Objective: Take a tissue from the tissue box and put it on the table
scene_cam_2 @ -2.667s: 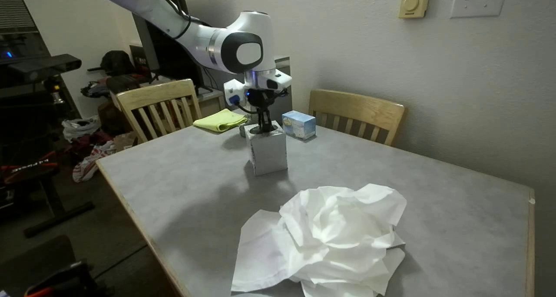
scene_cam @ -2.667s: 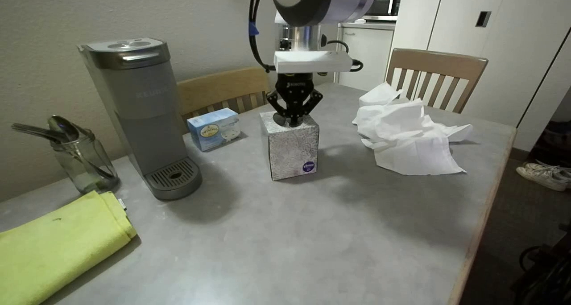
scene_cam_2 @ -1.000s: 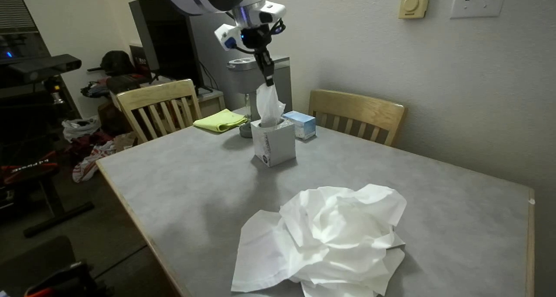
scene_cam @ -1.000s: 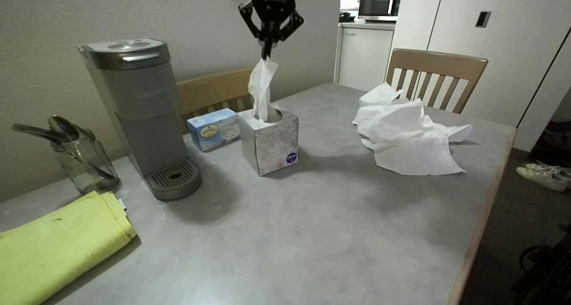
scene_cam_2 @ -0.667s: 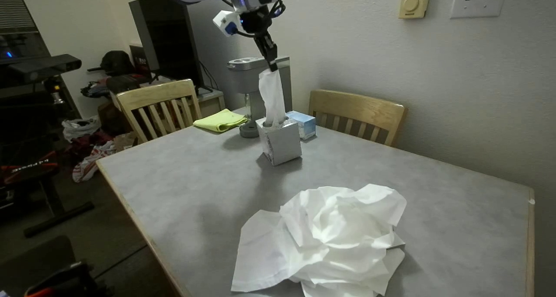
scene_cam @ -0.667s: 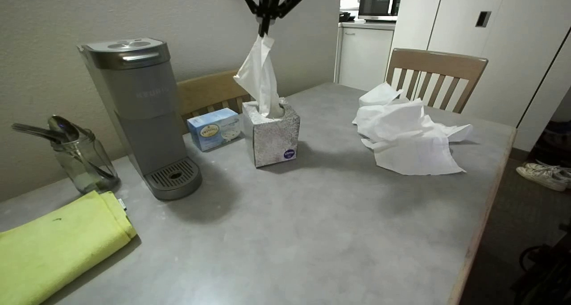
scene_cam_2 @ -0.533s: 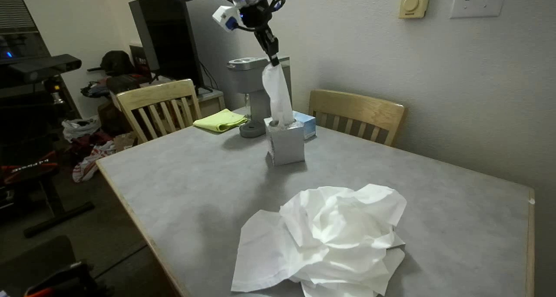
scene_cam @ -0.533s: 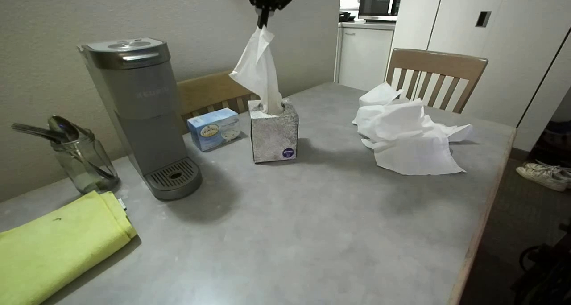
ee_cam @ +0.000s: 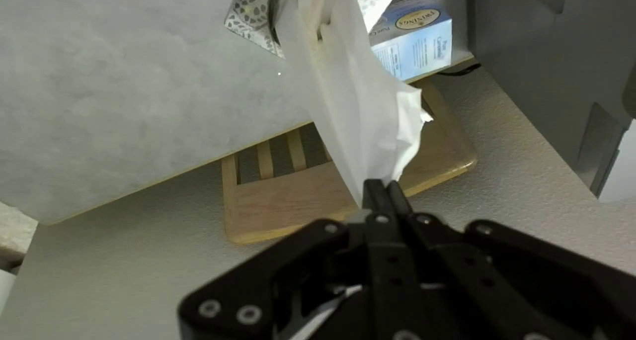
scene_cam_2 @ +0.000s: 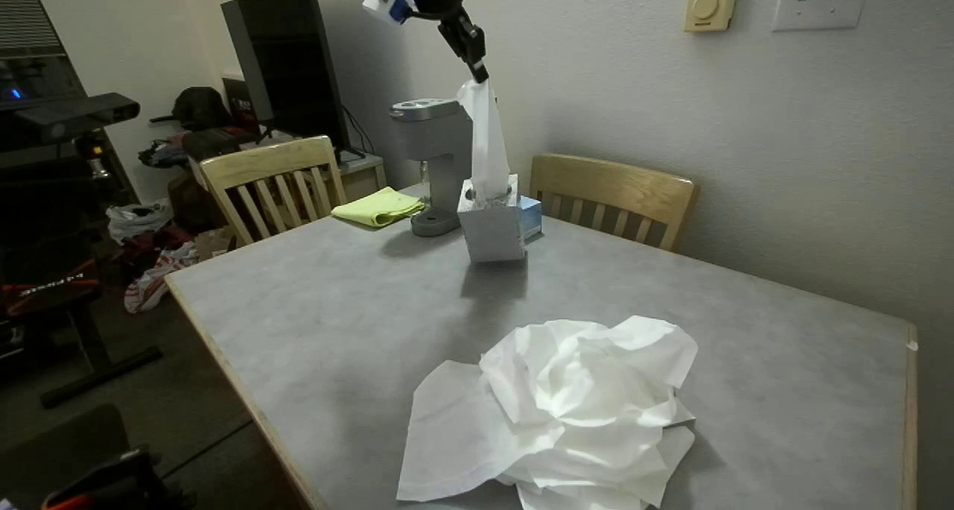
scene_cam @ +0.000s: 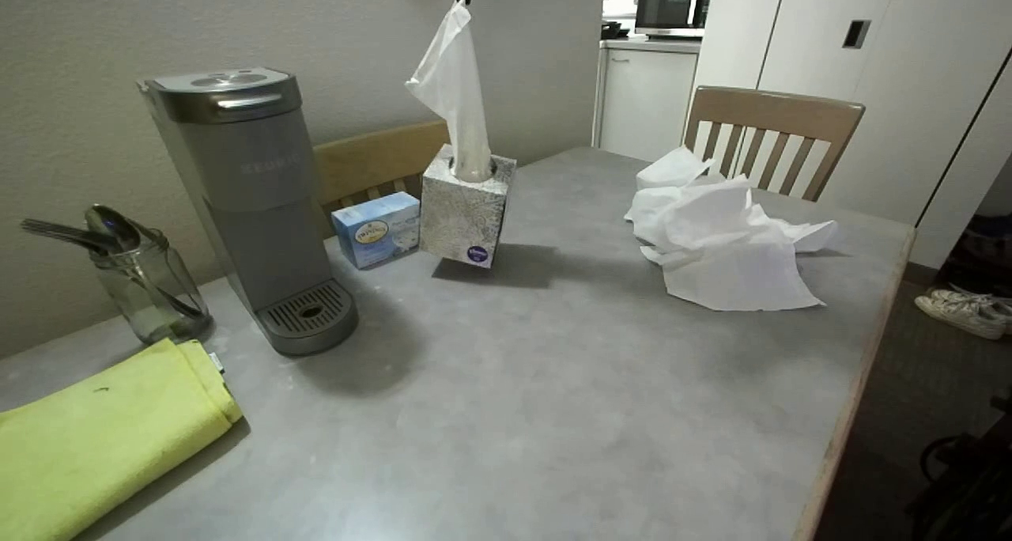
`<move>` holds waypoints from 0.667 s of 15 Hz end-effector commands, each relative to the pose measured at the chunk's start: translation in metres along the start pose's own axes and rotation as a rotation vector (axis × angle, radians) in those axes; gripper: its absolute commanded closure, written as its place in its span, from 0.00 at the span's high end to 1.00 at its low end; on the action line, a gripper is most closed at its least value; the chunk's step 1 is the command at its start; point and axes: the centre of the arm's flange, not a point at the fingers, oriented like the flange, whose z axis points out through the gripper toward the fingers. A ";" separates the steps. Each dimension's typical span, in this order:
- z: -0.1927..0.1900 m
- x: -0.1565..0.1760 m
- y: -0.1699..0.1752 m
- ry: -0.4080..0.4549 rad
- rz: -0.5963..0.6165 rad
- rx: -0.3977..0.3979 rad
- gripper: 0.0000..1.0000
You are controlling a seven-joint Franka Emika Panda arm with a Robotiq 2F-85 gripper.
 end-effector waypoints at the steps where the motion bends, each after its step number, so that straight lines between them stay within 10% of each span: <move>1: -0.022 -0.008 0.006 0.041 -0.003 -0.024 0.00; 10: -0.070 -0.018 0.016 0.087 0.077 -0.081 0.00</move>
